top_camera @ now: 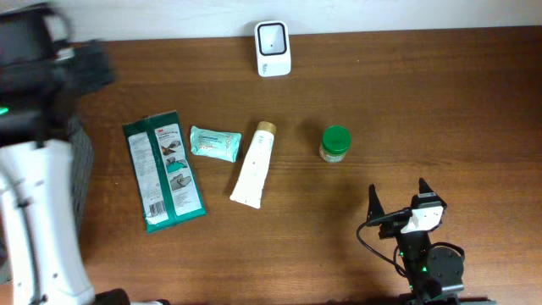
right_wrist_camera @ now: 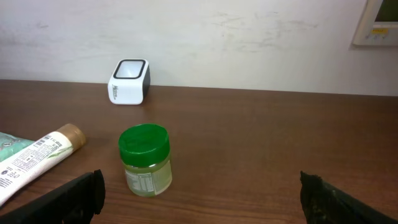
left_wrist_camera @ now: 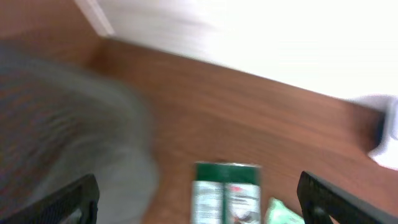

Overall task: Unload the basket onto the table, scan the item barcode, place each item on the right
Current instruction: 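Place the green 3M packet on the table left of the teal packet, then reach the left gripper into the basket and grasp an orange snack bag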

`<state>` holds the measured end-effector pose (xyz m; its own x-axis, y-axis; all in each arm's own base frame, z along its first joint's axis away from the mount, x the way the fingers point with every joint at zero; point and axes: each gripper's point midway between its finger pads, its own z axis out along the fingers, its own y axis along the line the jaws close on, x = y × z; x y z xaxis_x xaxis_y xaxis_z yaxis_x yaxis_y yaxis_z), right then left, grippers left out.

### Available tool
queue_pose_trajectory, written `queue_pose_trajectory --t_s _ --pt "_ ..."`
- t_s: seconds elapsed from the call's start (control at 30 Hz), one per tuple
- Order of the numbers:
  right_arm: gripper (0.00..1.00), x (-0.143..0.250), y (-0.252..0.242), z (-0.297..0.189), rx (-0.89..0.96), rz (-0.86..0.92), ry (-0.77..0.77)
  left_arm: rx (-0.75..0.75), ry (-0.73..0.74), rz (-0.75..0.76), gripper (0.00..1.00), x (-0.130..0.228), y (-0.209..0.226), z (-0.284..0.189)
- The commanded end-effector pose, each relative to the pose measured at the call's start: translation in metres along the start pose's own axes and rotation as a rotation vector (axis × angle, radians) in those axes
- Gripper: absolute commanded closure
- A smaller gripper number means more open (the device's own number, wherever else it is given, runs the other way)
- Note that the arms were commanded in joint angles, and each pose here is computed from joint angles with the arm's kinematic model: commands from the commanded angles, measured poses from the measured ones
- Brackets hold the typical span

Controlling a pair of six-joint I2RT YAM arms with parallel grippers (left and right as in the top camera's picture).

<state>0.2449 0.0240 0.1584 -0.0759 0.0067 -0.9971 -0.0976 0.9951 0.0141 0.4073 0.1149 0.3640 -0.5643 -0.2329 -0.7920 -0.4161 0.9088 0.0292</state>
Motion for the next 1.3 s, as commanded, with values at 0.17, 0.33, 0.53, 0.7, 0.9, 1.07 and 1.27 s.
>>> queue_pose_trajectory --t_s 0.17,0.33,0.53,0.7,0.9,1.07,1.27 --pt "0.02 0.003 0.001 0.000 0.000 -0.008 0.004 -0.244 0.070 -0.308 0.01 0.020 0.154 0.011" --pt "0.02 0.003 0.001 0.000 0.000 -0.008 0.005 -0.283 0.302 -0.416 0.07 0.083 0.199 0.043" --pt "0.02 0.003 0.001 0.000 0.000 -0.008 0.004 -0.243 0.553 -0.530 0.14 0.154 0.220 0.087" --pt "0.02 0.003 0.001 0.000 0.000 -0.008 0.005 -0.220 0.683 -0.500 0.21 0.197 0.226 0.116" --pt "0.02 0.003 0.001 0.000 0.000 -0.007 0.005 -0.059 0.749 -0.410 0.27 0.220 0.211 0.149" --pt "0.02 0.003 0.001 0.000 0.000 -0.007 0.005 -0.006 0.823 -0.364 0.28 0.248 0.207 0.167" --pt "0.02 0.003 0.001 0.000 0.000 -0.008 0.005 0.144 0.804 -0.303 0.29 0.273 0.185 0.185"
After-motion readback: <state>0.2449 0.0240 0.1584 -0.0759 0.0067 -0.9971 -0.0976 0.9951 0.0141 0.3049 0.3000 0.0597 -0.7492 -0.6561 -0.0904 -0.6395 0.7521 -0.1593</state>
